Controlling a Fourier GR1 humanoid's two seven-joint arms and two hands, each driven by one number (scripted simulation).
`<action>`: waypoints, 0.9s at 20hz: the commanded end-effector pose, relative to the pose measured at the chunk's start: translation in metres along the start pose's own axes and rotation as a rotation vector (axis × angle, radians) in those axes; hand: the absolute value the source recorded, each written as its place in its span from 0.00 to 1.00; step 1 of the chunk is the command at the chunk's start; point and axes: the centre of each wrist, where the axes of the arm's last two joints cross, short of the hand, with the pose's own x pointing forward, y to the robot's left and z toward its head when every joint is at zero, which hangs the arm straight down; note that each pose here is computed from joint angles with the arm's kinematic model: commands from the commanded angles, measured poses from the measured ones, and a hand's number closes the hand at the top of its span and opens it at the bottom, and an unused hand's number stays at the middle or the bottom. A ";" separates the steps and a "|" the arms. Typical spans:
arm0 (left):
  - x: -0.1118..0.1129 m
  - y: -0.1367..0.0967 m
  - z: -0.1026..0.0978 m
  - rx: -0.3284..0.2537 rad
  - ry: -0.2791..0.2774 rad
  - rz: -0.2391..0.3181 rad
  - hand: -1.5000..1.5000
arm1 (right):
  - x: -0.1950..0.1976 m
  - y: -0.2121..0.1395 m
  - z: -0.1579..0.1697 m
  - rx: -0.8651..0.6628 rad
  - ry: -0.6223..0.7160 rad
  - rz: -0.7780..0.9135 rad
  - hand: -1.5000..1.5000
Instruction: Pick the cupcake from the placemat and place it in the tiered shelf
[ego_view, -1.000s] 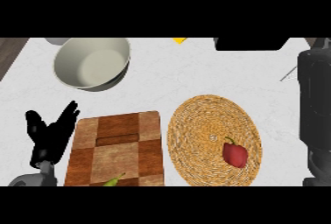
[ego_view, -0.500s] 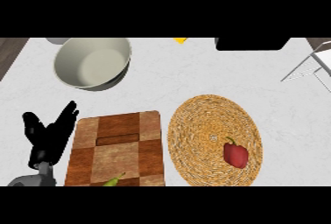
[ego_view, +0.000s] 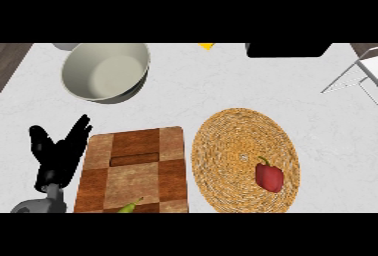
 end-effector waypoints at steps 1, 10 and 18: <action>-0.013 -0.014 0.004 -0.011 0.043 -0.009 0.50 | -0.010 0.009 -0.010 0.085 0.078 0.084 1.00; -0.012 -0.013 0.010 -0.018 0.050 0.000 0.50 | -0.050 0.027 -0.060 0.057 0.065 0.128 1.00; -0.021 -0.006 -0.006 -0.013 0.066 0.021 0.50 | -0.058 0.026 -0.090 0.054 0.060 0.163 1.00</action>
